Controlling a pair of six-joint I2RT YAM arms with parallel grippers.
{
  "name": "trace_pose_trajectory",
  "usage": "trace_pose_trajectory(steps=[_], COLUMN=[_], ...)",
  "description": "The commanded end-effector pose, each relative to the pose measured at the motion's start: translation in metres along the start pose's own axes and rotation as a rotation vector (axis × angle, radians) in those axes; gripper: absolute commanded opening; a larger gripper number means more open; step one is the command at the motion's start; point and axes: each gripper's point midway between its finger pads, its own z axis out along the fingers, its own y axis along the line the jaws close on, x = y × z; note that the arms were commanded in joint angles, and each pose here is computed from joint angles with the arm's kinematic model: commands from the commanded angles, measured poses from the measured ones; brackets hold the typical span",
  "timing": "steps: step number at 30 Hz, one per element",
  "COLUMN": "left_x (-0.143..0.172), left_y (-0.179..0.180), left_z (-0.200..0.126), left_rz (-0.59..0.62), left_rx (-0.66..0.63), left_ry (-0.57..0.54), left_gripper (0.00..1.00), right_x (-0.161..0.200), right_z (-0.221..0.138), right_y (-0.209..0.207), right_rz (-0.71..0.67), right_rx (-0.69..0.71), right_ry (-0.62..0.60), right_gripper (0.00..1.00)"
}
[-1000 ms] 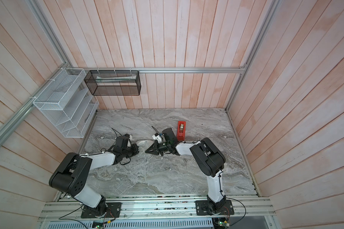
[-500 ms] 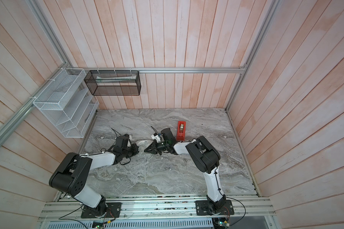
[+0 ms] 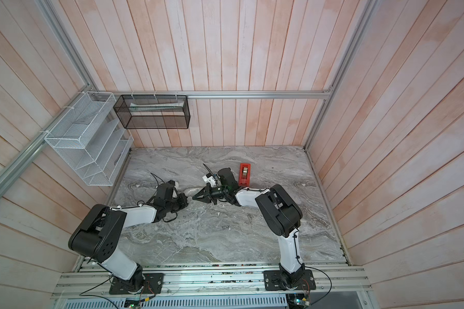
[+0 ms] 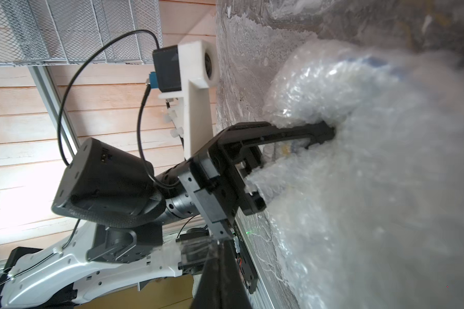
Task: Wrap bowls in bubble wrap
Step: Stick the tape on the bubble wrap.
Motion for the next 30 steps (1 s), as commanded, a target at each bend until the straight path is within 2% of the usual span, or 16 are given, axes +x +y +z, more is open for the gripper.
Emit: trace_pose_trajectory(steps=[1,14,30], left_x=[-0.002,-0.003,-0.011], left_y=[-0.002,-0.006,-0.015], left_z=[0.000,-0.002,-0.002], left_rz=[-0.003,-0.009,-0.032], left_rx=[0.016,0.042,0.075], left_ry=[-0.023,-0.037,-0.057], left_gripper=[0.07,0.06,0.06], right_x=[-0.008,-0.010,0.007], right_z=[-0.005,0.007,0.013], right_y=[0.009,-0.038,-0.062], right_rz=[0.000,0.094,0.158], right_rx=[-0.020,0.076,0.120], right_ry=[-0.018,-0.033,-0.006], right_gripper=[0.00,0.00,0.00])
